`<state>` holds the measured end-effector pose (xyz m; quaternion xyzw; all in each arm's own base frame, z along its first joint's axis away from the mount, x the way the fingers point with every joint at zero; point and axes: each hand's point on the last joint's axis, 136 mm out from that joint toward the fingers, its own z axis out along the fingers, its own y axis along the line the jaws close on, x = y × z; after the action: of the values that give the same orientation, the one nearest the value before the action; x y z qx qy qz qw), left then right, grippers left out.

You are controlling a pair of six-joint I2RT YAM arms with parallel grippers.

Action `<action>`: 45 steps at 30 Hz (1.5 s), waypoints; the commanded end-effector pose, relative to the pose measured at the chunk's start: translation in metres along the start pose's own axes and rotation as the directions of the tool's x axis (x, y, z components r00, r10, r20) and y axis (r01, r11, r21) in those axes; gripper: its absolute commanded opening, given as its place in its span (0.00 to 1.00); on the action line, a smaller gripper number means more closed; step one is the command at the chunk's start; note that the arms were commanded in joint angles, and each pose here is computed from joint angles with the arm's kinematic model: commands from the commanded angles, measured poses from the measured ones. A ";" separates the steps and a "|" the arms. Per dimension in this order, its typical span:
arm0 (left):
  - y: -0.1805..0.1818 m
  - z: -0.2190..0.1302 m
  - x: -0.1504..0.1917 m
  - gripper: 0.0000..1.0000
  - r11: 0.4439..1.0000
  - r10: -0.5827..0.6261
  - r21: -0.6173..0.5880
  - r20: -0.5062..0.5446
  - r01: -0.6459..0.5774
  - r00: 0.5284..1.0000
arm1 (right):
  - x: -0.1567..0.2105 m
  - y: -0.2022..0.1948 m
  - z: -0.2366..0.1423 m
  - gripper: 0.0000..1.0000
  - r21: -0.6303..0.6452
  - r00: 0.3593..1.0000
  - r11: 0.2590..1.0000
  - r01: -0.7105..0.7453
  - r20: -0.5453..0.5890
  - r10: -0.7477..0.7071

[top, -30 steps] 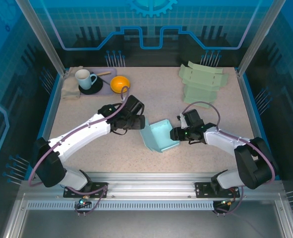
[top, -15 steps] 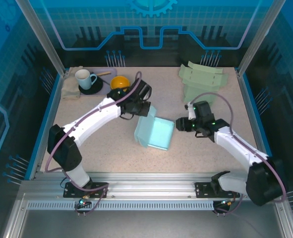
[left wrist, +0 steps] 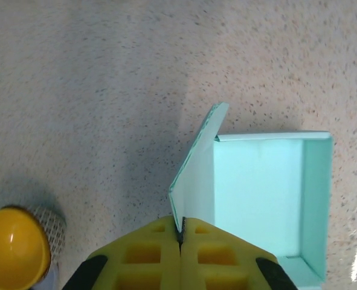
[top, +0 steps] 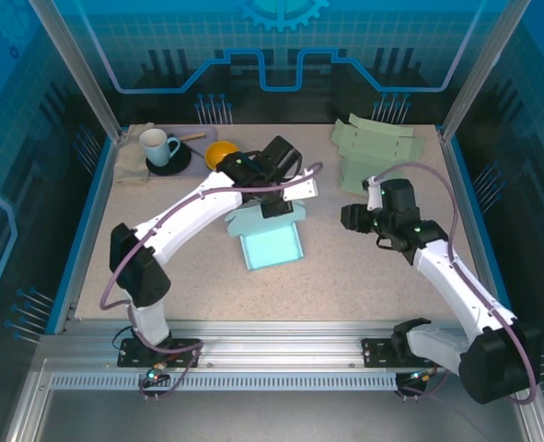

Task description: Fold the paper box

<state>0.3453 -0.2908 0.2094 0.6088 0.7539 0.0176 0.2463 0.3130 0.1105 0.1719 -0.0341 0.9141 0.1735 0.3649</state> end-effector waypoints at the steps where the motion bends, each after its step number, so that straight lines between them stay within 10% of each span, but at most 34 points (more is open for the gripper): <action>1: -0.001 0.015 -0.013 0.10 0.991 0.136 -0.011 0.007 -0.136 0.991 | 0.020 -0.005 0.014 0.53 -0.015 0.996 0.997 -0.072 -0.054 0.071; 15: 0.034 -0.022 -0.008 0.60 0.935 -0.322 -0.088 0.195 0.344 0.926 | 0.026 0.050 0.044 0.49 -0.179 0.964 0.948 0.263 0.010 -0.266; 24: 0.036 -0.049 0.068 0.66 0.563 -0.801 0.069 0.294 0.824 0.522 | 0.028 0.081 0.058 0.47 -0.230 0.921 0.898 0.375 -0.013 -0.388; 37: 0.042 -0.035 0.139 0.73 0.089 -0.971 0.221 0.235 0.971 0.036 | 0.033 0.109 0.080 0.28 -0.323 0.881 0.840 0.436 -0.036 -0.471; 42: 0.041 -0.034 0.128 0.73 0.095 -0.971 0.315 0.237 0.944 0.019 | 0.025 0.109 0.083 0.00 -0.296 0.877 0.841 0.453 -0.021 -0.480; 45: 0.037 -0.031 0.126 0.70 0.155 -0.965 0.327 0.253 0.932 0.071 | 0.018 0.109 0.083 0.00 -0.279 0.865 0.832 0.480 -0.003 -0.501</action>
<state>0.3514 -0.1445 0.1898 -0.0551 0.9138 -0.2623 0.3053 0.3245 0.2334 0.1215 -0.3073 0.8696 0.1995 0.3309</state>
